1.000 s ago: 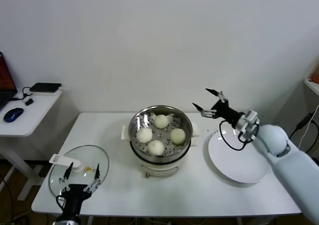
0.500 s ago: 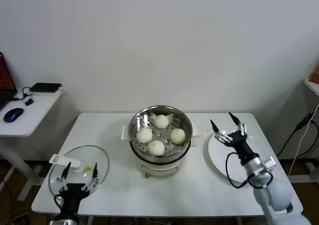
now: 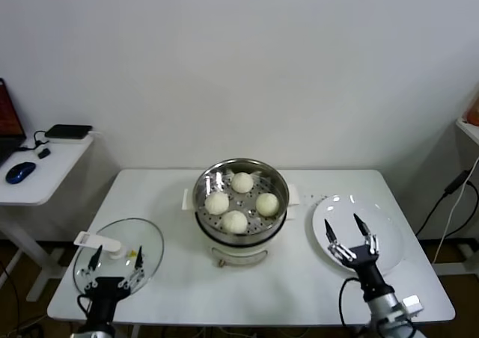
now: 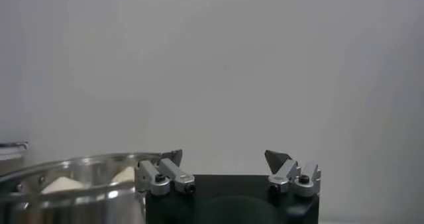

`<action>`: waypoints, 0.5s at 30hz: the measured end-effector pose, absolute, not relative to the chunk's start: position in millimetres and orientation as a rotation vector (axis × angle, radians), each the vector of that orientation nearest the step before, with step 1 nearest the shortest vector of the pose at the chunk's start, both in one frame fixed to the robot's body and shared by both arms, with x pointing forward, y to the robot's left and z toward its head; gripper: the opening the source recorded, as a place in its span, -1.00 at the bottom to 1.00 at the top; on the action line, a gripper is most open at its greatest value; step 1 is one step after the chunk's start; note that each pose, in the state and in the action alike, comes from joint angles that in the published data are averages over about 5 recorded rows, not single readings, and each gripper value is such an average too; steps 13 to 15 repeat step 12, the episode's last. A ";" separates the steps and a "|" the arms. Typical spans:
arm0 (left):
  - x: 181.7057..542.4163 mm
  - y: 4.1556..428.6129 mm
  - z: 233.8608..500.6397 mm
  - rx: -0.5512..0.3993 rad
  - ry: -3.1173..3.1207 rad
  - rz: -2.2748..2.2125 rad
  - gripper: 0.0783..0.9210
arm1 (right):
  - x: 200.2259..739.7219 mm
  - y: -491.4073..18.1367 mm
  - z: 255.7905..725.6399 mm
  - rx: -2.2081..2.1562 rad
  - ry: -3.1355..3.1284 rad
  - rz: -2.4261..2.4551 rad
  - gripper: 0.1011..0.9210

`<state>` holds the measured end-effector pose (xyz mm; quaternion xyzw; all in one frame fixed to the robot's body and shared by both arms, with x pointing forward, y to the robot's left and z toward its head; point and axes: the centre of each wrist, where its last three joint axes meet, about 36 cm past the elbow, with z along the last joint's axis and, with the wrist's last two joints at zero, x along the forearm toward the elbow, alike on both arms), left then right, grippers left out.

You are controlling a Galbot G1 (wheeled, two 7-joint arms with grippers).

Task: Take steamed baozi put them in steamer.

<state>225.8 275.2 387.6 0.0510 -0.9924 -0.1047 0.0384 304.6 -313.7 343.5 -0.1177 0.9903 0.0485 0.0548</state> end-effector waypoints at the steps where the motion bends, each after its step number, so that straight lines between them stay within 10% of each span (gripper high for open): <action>1: 226.2 275.4 387.9 0.157 -3.045 -0.321 0.77 | 300.2 -312.9 340.9 -0.354 3.012 0.154 0.76; 15: 225.4 277.6 388.1 0.141 -3.043 -0.318 0.77 | 276.4 -313.2 330.4 -0.354 3.033 0.175 0.76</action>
